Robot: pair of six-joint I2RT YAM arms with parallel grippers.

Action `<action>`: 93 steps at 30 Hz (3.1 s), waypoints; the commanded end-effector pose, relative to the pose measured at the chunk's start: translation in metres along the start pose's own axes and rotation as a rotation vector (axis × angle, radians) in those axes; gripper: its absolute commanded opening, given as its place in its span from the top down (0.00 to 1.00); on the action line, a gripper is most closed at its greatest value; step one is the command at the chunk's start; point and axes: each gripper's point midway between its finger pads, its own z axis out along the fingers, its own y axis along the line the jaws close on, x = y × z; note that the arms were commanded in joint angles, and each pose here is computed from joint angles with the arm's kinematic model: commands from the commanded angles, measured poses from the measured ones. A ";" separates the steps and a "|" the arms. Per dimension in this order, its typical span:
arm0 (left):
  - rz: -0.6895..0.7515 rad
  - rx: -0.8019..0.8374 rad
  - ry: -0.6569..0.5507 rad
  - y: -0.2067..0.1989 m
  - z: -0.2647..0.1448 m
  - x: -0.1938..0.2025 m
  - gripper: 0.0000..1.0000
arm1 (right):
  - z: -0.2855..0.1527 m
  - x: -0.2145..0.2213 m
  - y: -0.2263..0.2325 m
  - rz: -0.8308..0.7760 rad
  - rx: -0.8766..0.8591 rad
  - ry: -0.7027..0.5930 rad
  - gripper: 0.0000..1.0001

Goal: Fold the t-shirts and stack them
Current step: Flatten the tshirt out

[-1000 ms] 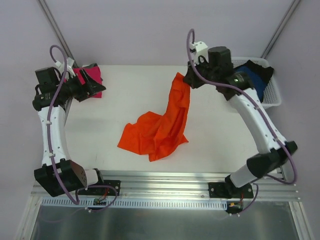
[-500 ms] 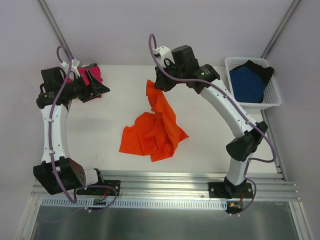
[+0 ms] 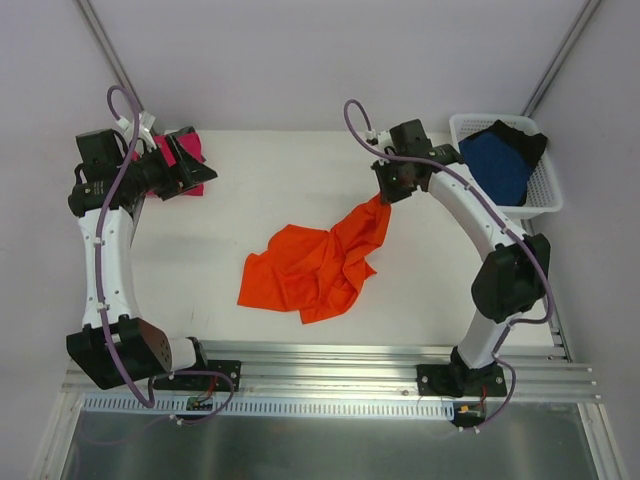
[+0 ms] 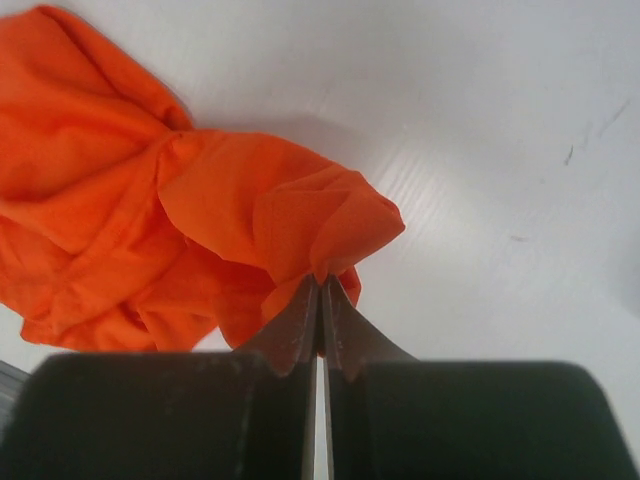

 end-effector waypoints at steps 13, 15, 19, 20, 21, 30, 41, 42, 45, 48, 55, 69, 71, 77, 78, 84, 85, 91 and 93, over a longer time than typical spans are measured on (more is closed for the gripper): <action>0.029 0.011 -0.034 -0.004 -0.002 -0.013 0.25 | -0.059 0.059 -0.042 -0.009 0.201 0.030 0.99; 0.027 0.013 -0.034 -0.004 -0.002 -0.014 0.25 | -0.064 0.065 -0.045 -0.001 0.211 0.036 0.99; 0.026 0.014 -0.035 -0.004 -0.001 -0.014 0.25 | -0.072 0.064 -0.048 0.041 0.212 0.006 0.99; 0.024 0.015 -0.033 -0.004 -0.001 -0.014 0.25 | -0.075 0.059 -0.045 0.050 0.198 -0.014 0.99; 0.024 0.018 -0.032 -0.004 -0.001 -0.014 0.25 | -0.078 0.054 -0.043 0.059 0.187 -0.036 0.99; 0.028 0.015 -0.042 -0.006 -0.003 -0.015 0.25 | -0.138 -0.058 0.001 0.124 -0.043 -0.359 0.99; 0.025 0.025 -0.043 -0.012 -0.008 -0.007 0.26 | -0.035 -0.110 -0.033 0.176 -0.027 -0.277 0.99; 0.025 0.024 -0.044 -0.012 -0.009 -0.006 0.27 | -0.022 -0.113 -0.034 0.189 -0.035 -0.268 0.99; 0.023 0.026 -0.043 -0.012 -0.010 -0.004 0.27 | -0.024 -0.117 -0.030 0.211 -0.056 -0.280 0.99; 0.034 0.021 -0.048 -0.012 -0.010 -0.005 0.27 | -0.047 -0.119 -0.014 0.229 -0.126 -0.312 0.99; 0.034 0.001 -0.052 -0.007 -0.008 -0.007 0.26 | -0.074 -0.116 0.043 0.219 -0.288 -0.322 0.99; 0.031 0.019 -0.053 -0.013 -0.010 -0.007 0.26 | -0.022 0.010 -0.063 0.263 0.086 -0.012 0.97; 0.027 0.016 -0.050 -0.010 -0.008 -0.010 0.26 | -0.019 0.034 -0.072 0.319 0.099 0.038 0.94; 0.006 0.018 -0.038 -0.004 -0.001 -0.013 0.25 | -0.025 0.035 -0.094 0.400 0.122 0.015 0.48; 0.006 0.019 -0.037 -0.005 -0.001 -0.013 0.26 | -0.028 0.028 -0.095 0.397 0.122 -0.006 0.47; -0.005 0.014 -0.032 -0.002 0.001 -0.012 0.26 | -0.023 -0.004 -0.091 0.419 0.056 -0.056 0.51; -0.004 0.010 -0.035 -0.002 0.000 -0.012 0.26 | -0.021 -0.003 -0.089 0.421 0.049 -0.046 0.51; -0.005 0.005 -0.030 0.001 0.001 -0.009 0.26 | 0.012 0.013 -0.094 0.412 0.057 0.039 0.52; -0.005 0.007 -0.026 0.002 0.002 -0.008 0.26 | 0.026 0.019 -0.103 0.417 0.076 0.071 0.53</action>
